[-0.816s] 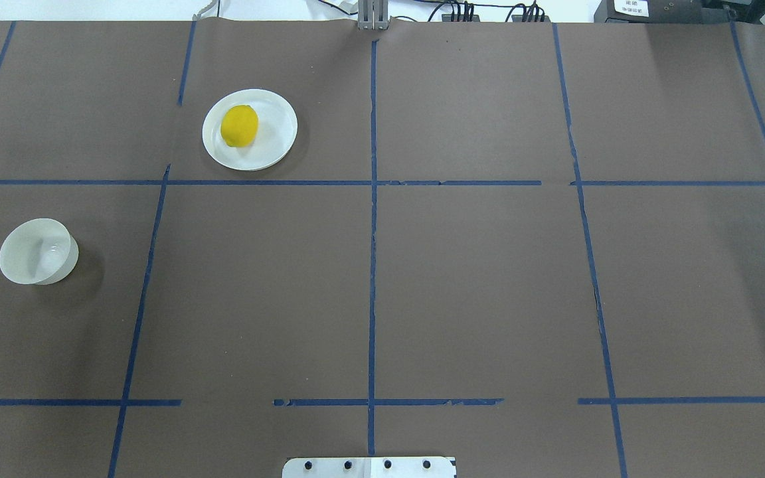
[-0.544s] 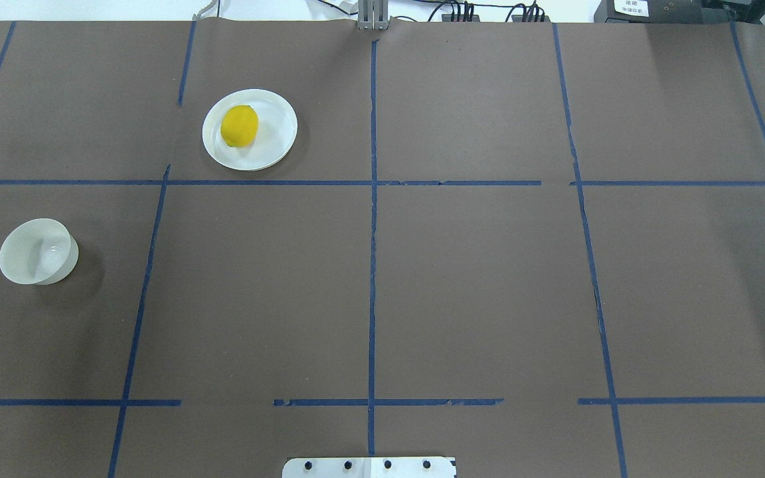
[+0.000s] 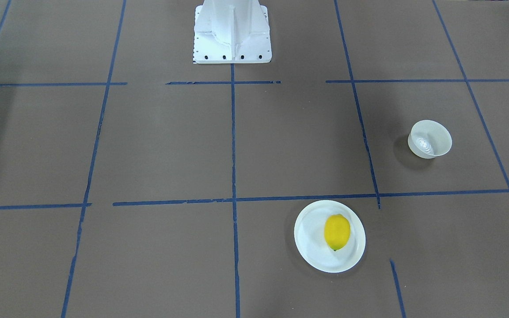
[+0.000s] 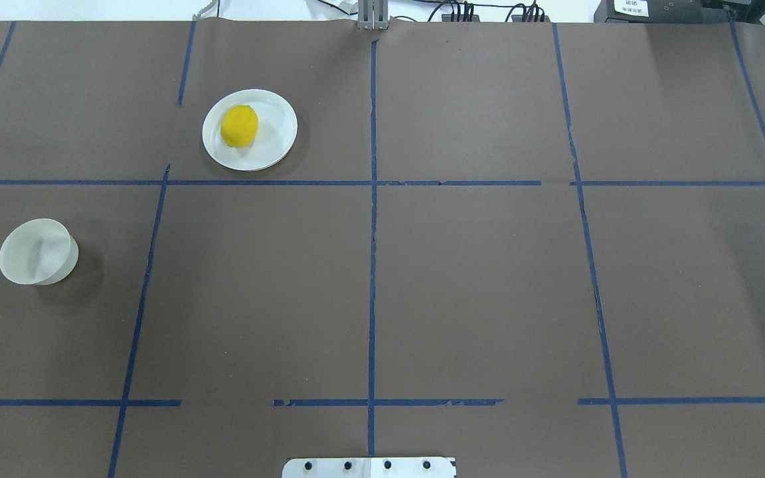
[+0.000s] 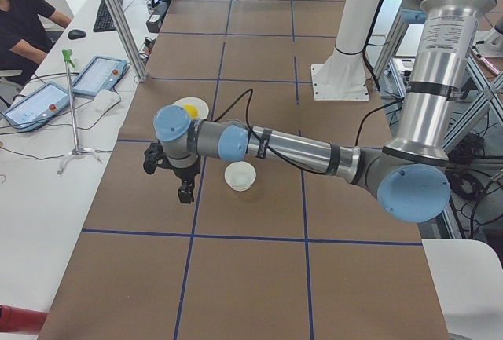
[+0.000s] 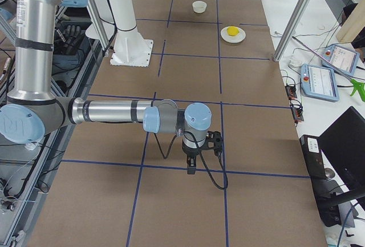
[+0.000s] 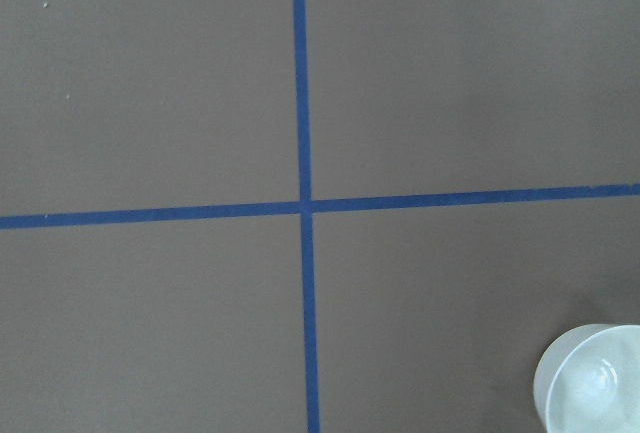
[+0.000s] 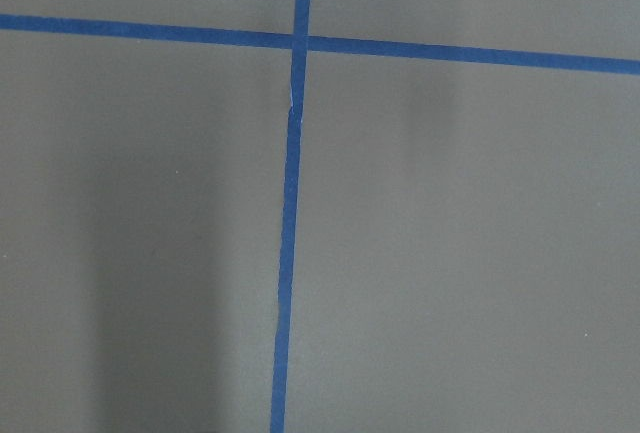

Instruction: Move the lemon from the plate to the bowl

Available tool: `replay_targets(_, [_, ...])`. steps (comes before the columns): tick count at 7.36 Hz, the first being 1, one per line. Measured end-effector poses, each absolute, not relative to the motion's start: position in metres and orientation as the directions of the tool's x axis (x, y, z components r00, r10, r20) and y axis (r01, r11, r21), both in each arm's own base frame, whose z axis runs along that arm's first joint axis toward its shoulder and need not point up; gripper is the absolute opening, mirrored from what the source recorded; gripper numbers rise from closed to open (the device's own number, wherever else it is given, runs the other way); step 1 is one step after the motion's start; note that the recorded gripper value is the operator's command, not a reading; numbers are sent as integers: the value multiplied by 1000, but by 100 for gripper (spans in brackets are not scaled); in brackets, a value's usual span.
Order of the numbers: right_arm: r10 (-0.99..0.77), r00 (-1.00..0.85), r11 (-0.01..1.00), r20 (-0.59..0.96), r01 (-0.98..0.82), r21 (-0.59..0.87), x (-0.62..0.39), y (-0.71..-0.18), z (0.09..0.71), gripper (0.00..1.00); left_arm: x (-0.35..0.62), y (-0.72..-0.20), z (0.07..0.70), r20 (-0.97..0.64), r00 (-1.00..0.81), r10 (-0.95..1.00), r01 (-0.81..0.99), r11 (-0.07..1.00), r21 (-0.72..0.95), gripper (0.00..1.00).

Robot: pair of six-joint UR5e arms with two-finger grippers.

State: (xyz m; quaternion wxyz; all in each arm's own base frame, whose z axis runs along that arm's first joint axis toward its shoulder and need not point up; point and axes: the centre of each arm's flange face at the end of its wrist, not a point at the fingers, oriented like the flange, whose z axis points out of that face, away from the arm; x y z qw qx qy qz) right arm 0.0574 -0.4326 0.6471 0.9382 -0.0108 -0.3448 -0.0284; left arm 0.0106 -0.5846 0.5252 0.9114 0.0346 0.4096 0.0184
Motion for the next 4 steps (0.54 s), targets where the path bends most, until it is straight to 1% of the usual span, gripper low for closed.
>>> replay_targets(2, [-46,761,998,648,61,-1,57,-433,647,100,89,-616,458,-733,674,95,-32,994,100,100])
replay_targets(4, [-46,761,998,648,61,-1,57,-433,647,100,160,-634,398,-728,680,84,-36,996,81,100])
